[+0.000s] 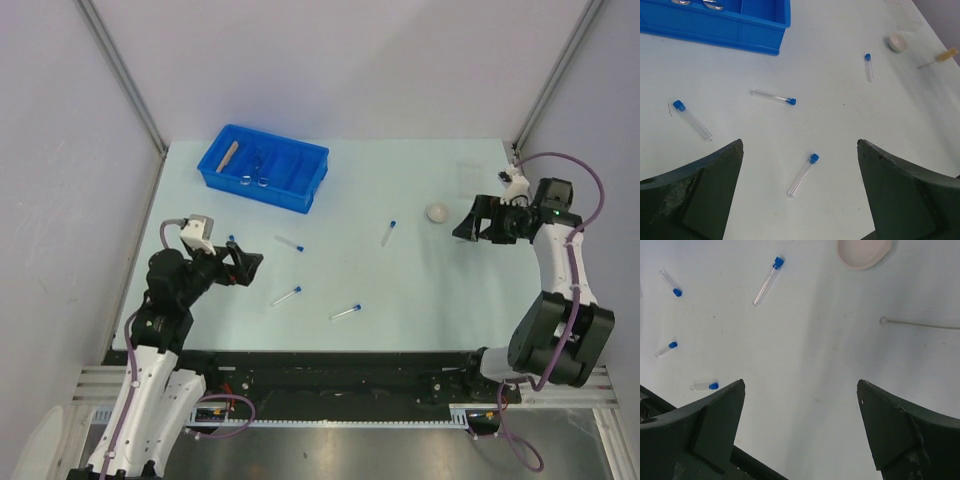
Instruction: Organize the chemistry lab equipment
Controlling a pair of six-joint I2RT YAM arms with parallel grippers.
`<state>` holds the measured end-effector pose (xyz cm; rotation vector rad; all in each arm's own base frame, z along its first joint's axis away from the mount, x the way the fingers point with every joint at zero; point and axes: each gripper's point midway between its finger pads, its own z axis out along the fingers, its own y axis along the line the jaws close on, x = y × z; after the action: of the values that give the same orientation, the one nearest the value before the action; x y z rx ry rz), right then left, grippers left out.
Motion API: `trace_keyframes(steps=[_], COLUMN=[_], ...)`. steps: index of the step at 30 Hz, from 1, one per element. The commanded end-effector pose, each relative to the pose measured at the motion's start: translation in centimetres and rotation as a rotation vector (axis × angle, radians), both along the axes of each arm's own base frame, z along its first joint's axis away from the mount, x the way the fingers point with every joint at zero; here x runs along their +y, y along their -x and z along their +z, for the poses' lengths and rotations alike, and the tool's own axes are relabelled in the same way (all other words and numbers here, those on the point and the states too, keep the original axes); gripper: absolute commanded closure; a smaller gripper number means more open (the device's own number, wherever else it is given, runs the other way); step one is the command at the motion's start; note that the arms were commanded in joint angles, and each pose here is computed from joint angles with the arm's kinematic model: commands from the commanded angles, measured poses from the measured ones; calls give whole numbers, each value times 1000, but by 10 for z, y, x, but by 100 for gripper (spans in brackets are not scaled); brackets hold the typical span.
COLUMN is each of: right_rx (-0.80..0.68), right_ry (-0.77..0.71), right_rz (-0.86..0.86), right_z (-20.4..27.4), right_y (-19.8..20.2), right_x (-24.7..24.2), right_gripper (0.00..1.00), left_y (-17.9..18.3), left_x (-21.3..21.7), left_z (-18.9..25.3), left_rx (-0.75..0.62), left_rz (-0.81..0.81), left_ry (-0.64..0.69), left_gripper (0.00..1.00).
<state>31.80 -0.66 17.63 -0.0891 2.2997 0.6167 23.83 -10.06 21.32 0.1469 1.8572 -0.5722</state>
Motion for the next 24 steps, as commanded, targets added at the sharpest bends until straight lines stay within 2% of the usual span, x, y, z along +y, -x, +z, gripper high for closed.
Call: trace_keyframes(steps=[1,5,7,9,10,11,14,24], right_rx=[-22,45,88,102,157,148,204,240], right_ry=[20,7,12,20,-19,-34,-84,-144], right_rz=[10,-68,-126,-148,-185,-196,-202,-216], right_z=[-9,-38,-55,-64,-82,-80,-100,-120], right_y=[-43,-79,-99,-111,-116,-125,-141,-172], right_x=[10,10,4,-3,-5,-8,-8,2], right_gripper=[3,16,18,25,29,38,47,59], left_y=[-3,-6,-7,-8,-9,-9,-9,-9], left_x=[3,8,9,10,10,11,11,5], left_z=[-6,-12,-13,-13,-12,-12,-10,-5], left_rx=[29,49,51,50,47,42,31,1], left_rz=[27,56,62,67,68,68,68,38], left_ry=[-4,-22,-26,-29,-29,-30,-29,-14], left_gripper=[0,0,0,0,0,0,0,0])
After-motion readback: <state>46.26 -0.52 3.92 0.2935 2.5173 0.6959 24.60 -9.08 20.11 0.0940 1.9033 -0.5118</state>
